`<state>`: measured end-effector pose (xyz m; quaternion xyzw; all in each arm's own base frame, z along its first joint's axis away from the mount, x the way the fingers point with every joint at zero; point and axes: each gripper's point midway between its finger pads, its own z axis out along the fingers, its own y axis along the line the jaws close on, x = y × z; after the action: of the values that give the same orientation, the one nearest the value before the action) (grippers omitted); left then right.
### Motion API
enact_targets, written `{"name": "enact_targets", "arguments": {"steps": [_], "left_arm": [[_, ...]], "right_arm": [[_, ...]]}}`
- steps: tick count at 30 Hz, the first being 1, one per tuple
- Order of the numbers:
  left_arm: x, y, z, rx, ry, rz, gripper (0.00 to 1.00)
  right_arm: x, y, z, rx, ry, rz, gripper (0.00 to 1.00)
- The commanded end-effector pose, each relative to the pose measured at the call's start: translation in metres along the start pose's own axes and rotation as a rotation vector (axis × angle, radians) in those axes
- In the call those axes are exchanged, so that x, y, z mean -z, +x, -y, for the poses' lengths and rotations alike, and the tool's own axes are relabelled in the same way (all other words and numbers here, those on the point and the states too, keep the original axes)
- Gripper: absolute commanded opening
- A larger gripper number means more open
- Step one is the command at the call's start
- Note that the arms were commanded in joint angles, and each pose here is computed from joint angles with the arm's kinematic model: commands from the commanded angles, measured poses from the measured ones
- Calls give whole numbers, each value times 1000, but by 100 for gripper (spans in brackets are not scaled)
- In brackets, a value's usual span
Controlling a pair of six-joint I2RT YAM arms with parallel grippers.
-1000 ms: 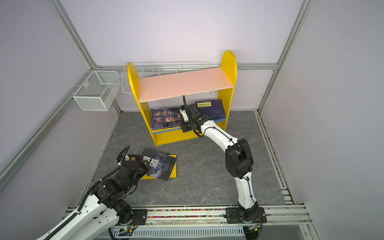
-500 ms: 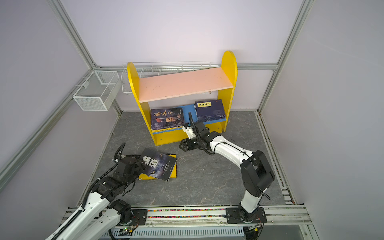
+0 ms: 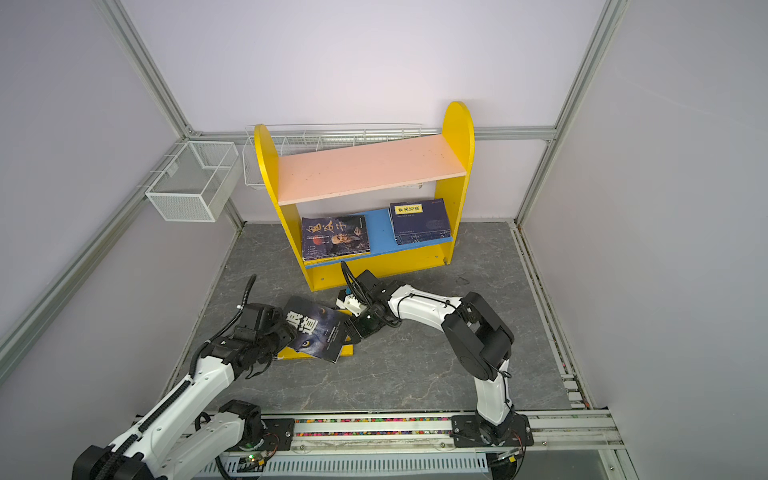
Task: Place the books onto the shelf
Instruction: 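Release the purple book and reach the right gripper down to the wolf-eye book, then grasp the black wolf-eye book with the right gripper while the left releases it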
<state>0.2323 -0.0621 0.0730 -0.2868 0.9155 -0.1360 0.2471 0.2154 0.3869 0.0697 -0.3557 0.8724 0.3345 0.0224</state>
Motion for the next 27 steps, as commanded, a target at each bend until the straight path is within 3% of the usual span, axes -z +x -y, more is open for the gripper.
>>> {"name": "enact_targets", "arguments": {"steps": [1, 7, 12, 20, 23, 27], "left_arm": [[-3, 1, -6, -25, -17, 4, 71], [4, -11, -27, -21, -95, 86, 71], [-3, -21, -20, 50, 5, 81, 71], [-20, -22, 1, 21, 102, 42, 70], [-25, -15, 4, 23, 130, 15, 61], [-27, -8, 5, 31, 156, -3, 34]], "right_arm": [[-3, 1, -7, 40, -26, -29, 60], [-4, -2, -5, 33, -23, -21, 60], [-3, 0, -4, 34, -16, -19, 60], [1, 4, -2, 35, -12, -20, 60], [2, 4, 0, 31, -9, -19, 59], [1, 4, 1, 23, -10, -19, 60]]}}
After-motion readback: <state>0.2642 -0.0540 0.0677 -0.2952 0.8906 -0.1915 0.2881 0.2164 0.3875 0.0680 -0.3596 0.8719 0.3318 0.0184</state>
